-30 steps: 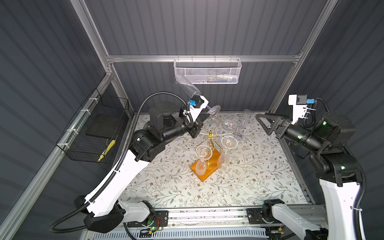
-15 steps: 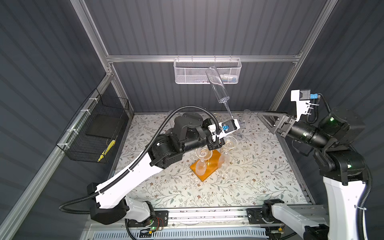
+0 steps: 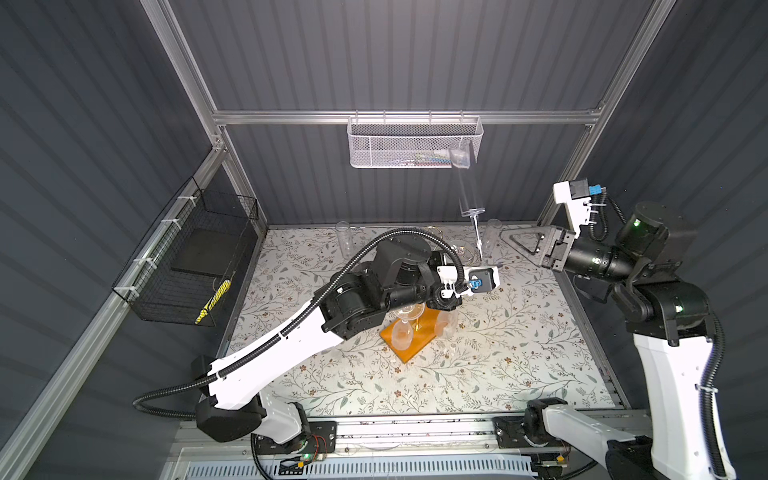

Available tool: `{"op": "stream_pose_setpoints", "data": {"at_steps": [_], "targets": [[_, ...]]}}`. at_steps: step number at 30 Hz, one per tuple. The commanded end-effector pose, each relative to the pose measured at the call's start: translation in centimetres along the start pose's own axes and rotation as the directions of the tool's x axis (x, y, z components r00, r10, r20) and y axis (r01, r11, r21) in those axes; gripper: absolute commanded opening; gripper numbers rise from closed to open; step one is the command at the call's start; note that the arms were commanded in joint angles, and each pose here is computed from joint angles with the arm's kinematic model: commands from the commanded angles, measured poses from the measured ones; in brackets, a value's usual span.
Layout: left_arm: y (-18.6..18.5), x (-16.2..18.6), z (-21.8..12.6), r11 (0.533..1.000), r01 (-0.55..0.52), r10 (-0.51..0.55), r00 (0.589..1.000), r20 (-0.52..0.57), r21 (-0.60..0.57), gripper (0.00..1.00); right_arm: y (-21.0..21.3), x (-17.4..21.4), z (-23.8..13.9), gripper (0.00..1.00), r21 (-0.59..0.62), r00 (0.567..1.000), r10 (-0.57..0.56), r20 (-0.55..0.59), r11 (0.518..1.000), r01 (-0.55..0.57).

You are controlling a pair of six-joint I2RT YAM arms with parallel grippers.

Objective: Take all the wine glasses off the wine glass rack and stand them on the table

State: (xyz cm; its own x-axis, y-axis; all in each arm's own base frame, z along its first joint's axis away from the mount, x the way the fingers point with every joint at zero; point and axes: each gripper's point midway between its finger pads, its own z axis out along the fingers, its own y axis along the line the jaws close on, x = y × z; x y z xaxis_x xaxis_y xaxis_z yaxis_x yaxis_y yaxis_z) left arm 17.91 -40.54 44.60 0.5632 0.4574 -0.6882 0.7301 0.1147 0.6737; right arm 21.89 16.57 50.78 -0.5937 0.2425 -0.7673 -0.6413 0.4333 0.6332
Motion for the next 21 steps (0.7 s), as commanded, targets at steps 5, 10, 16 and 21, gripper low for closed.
{"op": "stream_pose_setpoints", "data": {"at_steps": [5,10,16,21], "targets": [[-0.1,-1.9,-0.9,0.995,-0.096,0.095,0.995,0.039,0.008,0.0,-1.8,1.8,0.6,0.55,0.08,0.997,-0.02,-0.072,0.996,0.026],[-0.3,-2.2,-0.8,0.993,-0.118,0.117,0.992,0.043,0.009,0.0,-4.1,2.7,1.6,0.52,0.154,0.993,0.001,-0.118,0.988,0.017],[-0.7,-2.0,-0.5,0.991,-0.135,0.134,0.99,0.033,0.021,0.0,-3.9,3.0,2.3,0.46,0.134,0.99,-0.008,-0.143,0.991,0.028],[-0.7,-2.1,-0.5,0.99,-0.142,0.141,0.989,0.033,0.02,0.0,-4.1,3.4,2.8,0.36,0.137,0.987,-0.01,-0.158,0.99,0.032]]}}
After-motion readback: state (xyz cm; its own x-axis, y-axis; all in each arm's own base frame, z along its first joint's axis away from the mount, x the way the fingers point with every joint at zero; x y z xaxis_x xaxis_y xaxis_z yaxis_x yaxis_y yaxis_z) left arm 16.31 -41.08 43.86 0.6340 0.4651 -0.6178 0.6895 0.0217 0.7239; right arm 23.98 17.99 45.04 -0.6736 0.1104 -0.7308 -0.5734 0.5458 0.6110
